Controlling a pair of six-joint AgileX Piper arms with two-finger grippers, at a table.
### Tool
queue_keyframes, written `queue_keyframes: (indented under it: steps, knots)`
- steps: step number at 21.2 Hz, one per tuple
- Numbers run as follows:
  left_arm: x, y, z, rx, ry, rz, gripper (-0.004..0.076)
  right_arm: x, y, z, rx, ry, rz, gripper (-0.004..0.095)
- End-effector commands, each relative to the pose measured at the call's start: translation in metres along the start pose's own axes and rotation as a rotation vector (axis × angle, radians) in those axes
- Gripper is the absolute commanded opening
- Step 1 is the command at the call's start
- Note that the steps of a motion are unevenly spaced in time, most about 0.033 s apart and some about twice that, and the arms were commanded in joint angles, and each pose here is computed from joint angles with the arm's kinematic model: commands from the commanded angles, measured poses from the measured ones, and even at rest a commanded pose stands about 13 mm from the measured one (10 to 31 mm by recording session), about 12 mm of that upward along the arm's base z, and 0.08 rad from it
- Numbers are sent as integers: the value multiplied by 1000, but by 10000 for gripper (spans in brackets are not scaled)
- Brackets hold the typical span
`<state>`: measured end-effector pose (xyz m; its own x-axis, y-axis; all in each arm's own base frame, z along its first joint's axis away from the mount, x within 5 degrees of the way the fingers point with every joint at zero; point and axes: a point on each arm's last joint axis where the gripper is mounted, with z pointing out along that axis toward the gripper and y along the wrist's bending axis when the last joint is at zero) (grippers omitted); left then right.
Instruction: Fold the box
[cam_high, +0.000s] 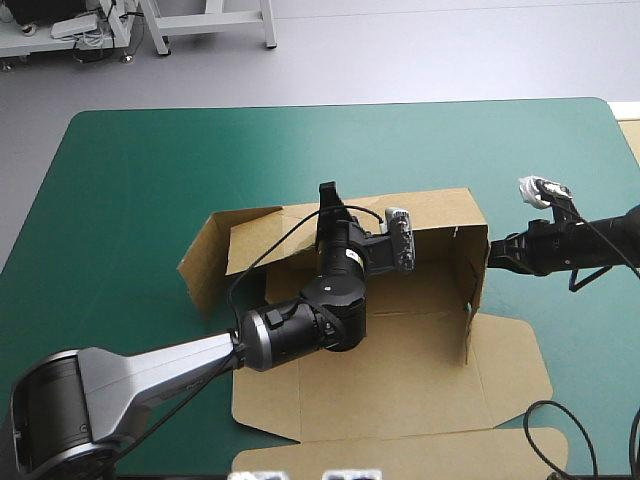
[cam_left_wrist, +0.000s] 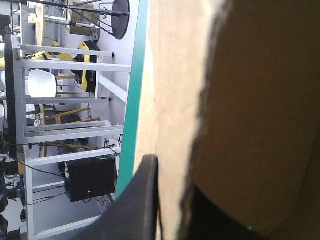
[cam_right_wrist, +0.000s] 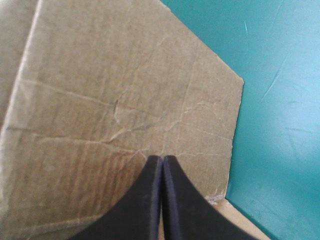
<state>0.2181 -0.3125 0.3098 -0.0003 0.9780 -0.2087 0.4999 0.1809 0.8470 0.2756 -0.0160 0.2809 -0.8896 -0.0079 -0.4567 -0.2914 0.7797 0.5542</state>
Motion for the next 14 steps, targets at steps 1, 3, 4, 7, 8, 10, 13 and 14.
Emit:
queue_keyframes:
  steps: [1, 3, 4, 7, 8, 10, 13, 14]
  knots:
    - [-2, 2, -6, 54, -32, -68, -9, -3, 15, -14, -7, -98, -90, -18]
    - [-3, -1, -4, 61, -25, -50, -9, 2, 14, -13, 31, -158, -133, -18]
    - [-3, -5, -2, 79, -19, -39, -9, 8, 14, -11, 46, -197, -154, -16]
    - [-5, -11, 2, 103, -11, -38, -9, 25, 16, -5, 67, -273, -264, -16]
    - [-5, -12, 3, 104, -12, -30, -9, 30, 18, -4, 68, -281, -316, -16]
    - [-6, -14, 5, 105, -12, -18, -9, 33, 23, -8, 80, -285, -348, 27]
    - [-6, -14, 5, 101, -13, -15, -9, 35, 27, -13, 104, -287, -389, 186]
    - [-6, -14, 5, 99, -13, -14, -9, 36, 28, -14, 114, -280, -409, 257]
